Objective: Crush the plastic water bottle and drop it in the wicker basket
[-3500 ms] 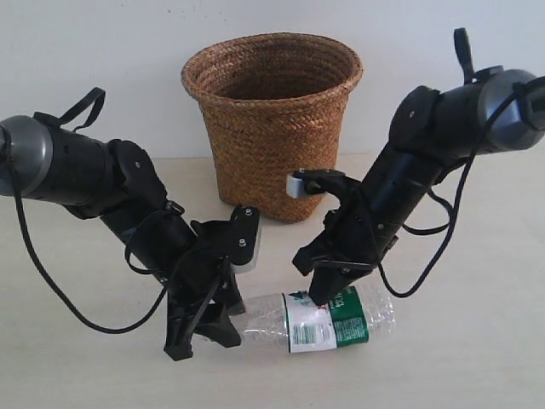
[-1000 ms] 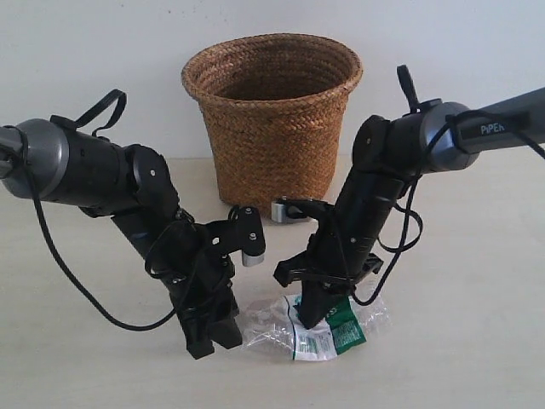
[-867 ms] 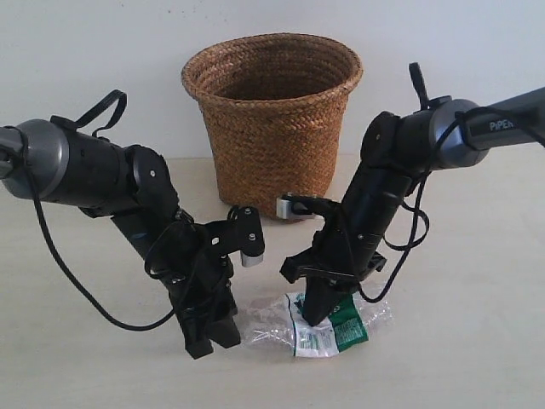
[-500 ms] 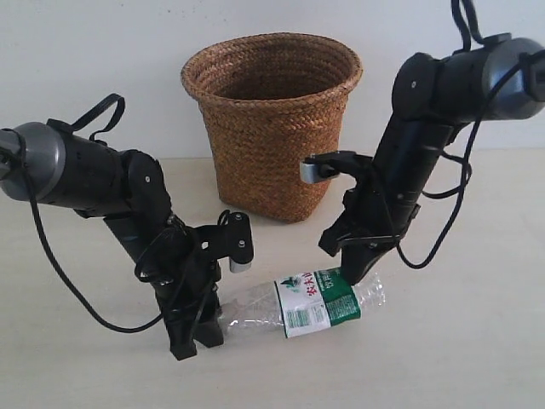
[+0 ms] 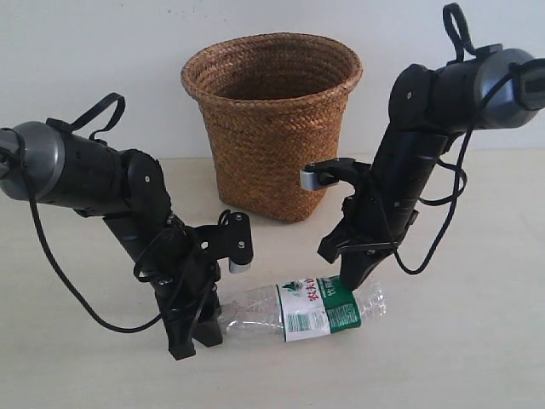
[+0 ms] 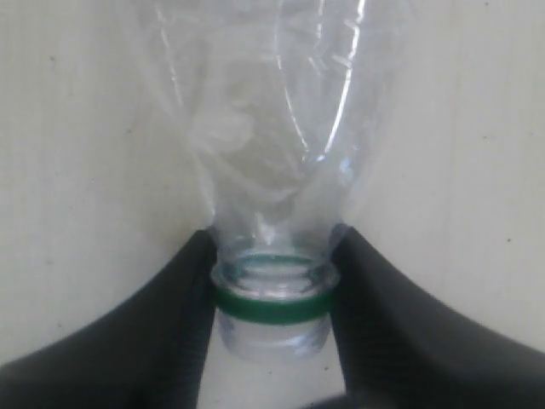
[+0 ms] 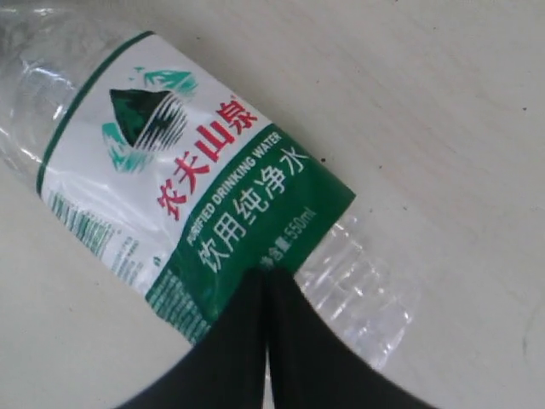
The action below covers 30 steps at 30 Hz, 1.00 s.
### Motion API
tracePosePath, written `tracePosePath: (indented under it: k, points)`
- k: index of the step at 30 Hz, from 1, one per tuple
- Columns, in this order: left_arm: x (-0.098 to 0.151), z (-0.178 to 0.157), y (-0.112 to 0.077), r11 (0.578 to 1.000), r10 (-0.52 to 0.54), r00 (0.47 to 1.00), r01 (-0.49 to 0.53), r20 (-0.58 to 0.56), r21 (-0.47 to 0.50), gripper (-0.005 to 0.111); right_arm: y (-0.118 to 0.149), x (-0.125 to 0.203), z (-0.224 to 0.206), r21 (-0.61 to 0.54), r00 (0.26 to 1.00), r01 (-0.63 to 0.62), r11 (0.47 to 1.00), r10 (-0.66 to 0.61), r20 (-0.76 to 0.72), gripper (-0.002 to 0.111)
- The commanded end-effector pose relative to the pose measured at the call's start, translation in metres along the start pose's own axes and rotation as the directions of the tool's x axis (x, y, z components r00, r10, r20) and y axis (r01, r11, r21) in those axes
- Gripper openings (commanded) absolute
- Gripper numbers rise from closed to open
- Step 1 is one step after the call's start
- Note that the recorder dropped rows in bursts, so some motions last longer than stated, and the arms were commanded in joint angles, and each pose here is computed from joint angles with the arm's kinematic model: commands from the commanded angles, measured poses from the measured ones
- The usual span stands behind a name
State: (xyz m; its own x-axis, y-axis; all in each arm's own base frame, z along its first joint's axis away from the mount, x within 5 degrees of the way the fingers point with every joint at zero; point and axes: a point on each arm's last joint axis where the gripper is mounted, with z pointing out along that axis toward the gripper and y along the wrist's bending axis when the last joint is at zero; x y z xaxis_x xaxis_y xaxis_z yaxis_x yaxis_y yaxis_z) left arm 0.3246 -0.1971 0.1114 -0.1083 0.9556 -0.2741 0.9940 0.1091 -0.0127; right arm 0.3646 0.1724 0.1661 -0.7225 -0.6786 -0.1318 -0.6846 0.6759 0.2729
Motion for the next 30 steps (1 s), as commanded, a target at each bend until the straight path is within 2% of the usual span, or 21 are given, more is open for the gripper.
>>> tracePosePath:
  k: [1,7,15,22,30]
  points:
    - [0.009,0.011,-0.002,0.999,0.026,0.998,-0.025,-0.049,0.025,0.004,-0.010,0.006,0.026,-0.018,0.996,-0.015,1.000,0.014,-0.089,0.000]
    - [0.009,0.011,-0.002,1.000,0.010,0.999,-0.009,-0.049,0.022,0.004,-0.018,0.010,0.045,-0.011,0.990,-0.017,1.000,0.015,-0.141,0.000]
    - [0.009,0.011,-0.002,1.000,0.010,0.999,-0.009,-0.047,0.017,0.004,-0.043,0.020,0.070,0.165,0.966,-0.033,0.986,0.074,-0.249,0.000]
    - [0.006,0.011,0.000,1.000,-0.023,1.000,0.023,-0.011,-0.005,0.004,-0.053,0.027,0.104,0.160,0.947,-0.043,0.986,0.091,-0.307,0.000]
    - [0.004,0.011,0.002,0.999,-0.043,0.999,0.043,0.012,-0.020,0.004,-0.062,0.030,0.114,0.208,0.935,-0.016,0.978,0.088,-0.344,0.000]
